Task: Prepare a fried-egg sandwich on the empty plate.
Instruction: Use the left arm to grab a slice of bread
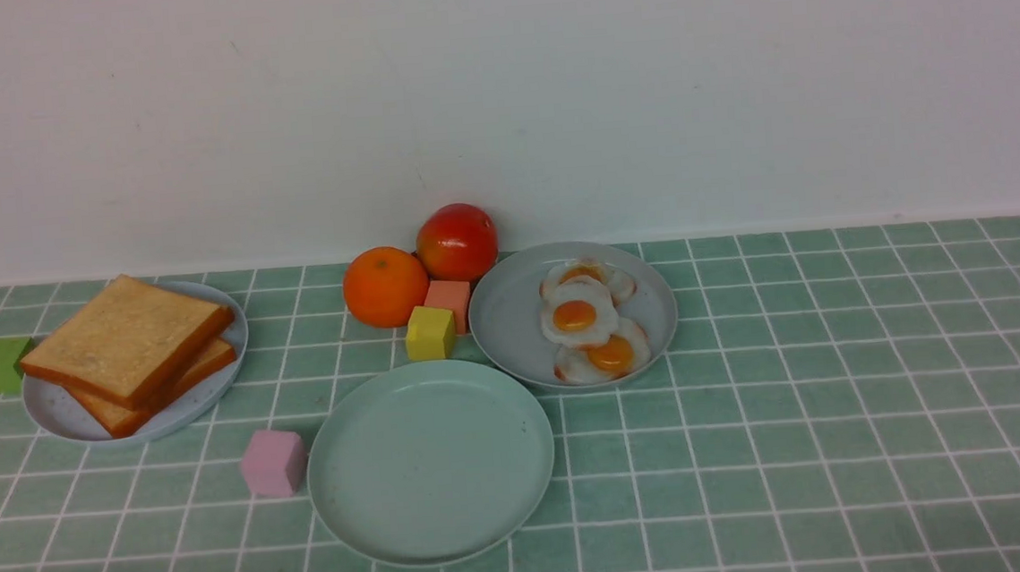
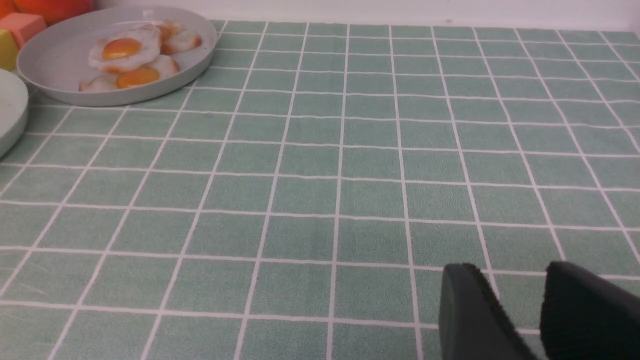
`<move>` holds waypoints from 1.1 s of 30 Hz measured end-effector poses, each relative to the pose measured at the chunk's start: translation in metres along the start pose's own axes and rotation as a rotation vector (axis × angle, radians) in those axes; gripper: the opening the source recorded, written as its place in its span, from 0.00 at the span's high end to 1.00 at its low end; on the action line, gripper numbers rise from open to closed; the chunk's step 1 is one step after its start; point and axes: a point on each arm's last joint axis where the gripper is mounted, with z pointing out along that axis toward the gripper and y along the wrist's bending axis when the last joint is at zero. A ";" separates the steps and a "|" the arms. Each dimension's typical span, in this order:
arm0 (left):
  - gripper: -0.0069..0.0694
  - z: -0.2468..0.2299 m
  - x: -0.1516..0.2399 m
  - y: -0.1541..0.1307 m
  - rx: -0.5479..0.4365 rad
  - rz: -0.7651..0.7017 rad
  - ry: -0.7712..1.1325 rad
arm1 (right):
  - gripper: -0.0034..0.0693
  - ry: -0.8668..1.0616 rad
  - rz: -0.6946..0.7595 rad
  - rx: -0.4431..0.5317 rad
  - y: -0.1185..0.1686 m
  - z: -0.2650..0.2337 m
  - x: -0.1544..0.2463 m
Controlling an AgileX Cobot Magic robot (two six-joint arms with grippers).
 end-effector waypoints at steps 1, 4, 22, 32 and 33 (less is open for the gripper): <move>0.65 0.000 -0.003 -0.002 0.021 -0.092 -0.033 | 0.62 0.000 0.000 0.000 0.000 0.000 0.000; 0.65 -0.001 -0.010 -0.004 0.062 -0.283 -0.102 | 0.62 0.000 0.000 0.000 0.000 0.000 0.000; 0.66 0.040 -0.097 -0.087 0.038 0.151 0.430 | 0.62 -0.033 0.142 -0.033 0.003 0.000 -0.002; 0.93 0.118 -0.104 -0.090 0.025 0.374 0.711 | 0.63 -0.260 0.688 -0.144 0.004 -0.005 -0.027; 0.93 0.128 -0.102 -0.088 0.016 0.388 0.743 | 0.65 -0.237 0.676 -0.164 0.007 -0.008 -0.034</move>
